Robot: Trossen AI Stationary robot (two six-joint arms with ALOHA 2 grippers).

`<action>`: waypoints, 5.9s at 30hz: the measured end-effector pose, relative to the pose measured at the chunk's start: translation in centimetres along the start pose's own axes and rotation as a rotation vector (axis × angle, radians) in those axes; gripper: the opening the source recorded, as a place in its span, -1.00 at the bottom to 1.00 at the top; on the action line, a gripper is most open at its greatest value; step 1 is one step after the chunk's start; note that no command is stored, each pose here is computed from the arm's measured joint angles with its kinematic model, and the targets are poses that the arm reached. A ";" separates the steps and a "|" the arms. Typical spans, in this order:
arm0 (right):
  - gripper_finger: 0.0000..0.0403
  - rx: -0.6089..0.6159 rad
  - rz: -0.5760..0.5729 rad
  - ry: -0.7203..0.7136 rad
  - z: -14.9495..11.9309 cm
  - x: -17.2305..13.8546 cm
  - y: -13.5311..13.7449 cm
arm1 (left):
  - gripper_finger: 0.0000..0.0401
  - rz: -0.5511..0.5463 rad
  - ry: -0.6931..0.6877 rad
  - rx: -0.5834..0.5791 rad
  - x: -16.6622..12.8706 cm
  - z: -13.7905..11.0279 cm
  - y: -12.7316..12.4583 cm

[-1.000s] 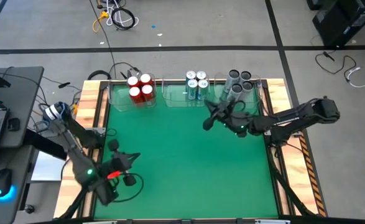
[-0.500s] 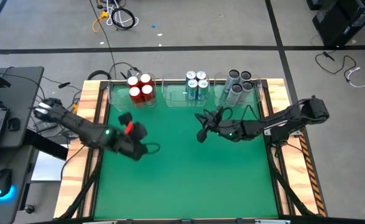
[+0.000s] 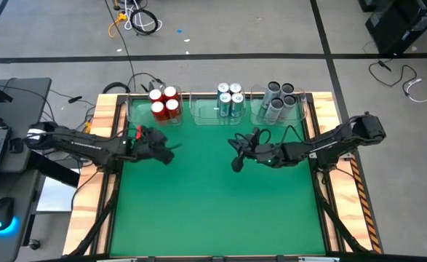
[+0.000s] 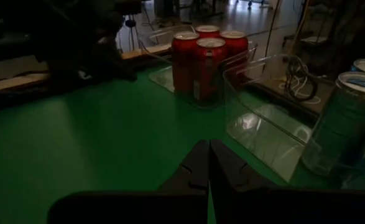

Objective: Sort soda cans
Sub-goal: Adjust the transparent bins on the table

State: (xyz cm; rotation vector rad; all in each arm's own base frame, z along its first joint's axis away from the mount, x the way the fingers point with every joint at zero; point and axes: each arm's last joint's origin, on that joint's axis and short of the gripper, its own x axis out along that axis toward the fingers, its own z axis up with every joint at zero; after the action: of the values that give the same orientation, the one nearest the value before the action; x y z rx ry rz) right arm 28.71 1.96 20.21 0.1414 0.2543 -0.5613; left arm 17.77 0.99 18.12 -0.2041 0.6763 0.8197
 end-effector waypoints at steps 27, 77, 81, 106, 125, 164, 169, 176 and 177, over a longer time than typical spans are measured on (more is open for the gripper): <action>-1.00 0.007 -0.015 0.023 -0.4 0.1 0.0 | -0.99 0.726 -0.001 -0.342 -0.2 -4.1 7.1; -1.00 0.140 -0.219 0.155 1.8 -5.5 -4.8 | -1.00 0.475 -0.235 -0.186 4.8 -4.3 6.1; -1.00 0.194 -0.269 0.179 2.2 -6.8 -6.3 | -0.97 0.480 -0.218 -0.163 4.8 -4.5 6.1; -1.00 0.069 -0.155 0.145 3.1 -5.7 -5.7 | -0.99 -0.357 -0.545 -0.062 1.0 -1.1 -1.2; -1.00 0.041 -0.162 0.126 3.3 -5.7 -5.7 | -1.00 -0.062 -0.398 0.142 11.7 4.0 -7.2; -1.00 0.301 -0.930 0.413 -0.2 -13.3 -14.5 | -1.00 -0.028 -0.474 0.090 7.4 6.9 -6.8; -1.00 0.344 -1.052 0.431 -0.4 -13.8 -15.5 | -1.00 -0.085 -0.505 0.091 5.0 7.4 -7.2; -1.00 0.418 -1.132 0.418 -0.4 -13.6 -16.4 | -1.00 -0.136 -0.527 0.133 3.1 7.2 -8.0; -1.00 0.431 -1.146 0.413 -0.5 -13.4 -16.6 | -1.00 -0.142 -0.526 0.137 2.9 7.2 -8.1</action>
State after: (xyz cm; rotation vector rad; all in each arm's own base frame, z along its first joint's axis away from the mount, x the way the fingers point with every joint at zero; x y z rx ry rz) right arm 8.62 -5.02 22.36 0.5455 0.6202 -1.7333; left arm 28.49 0.29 21.17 0.0886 0.2169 0.6492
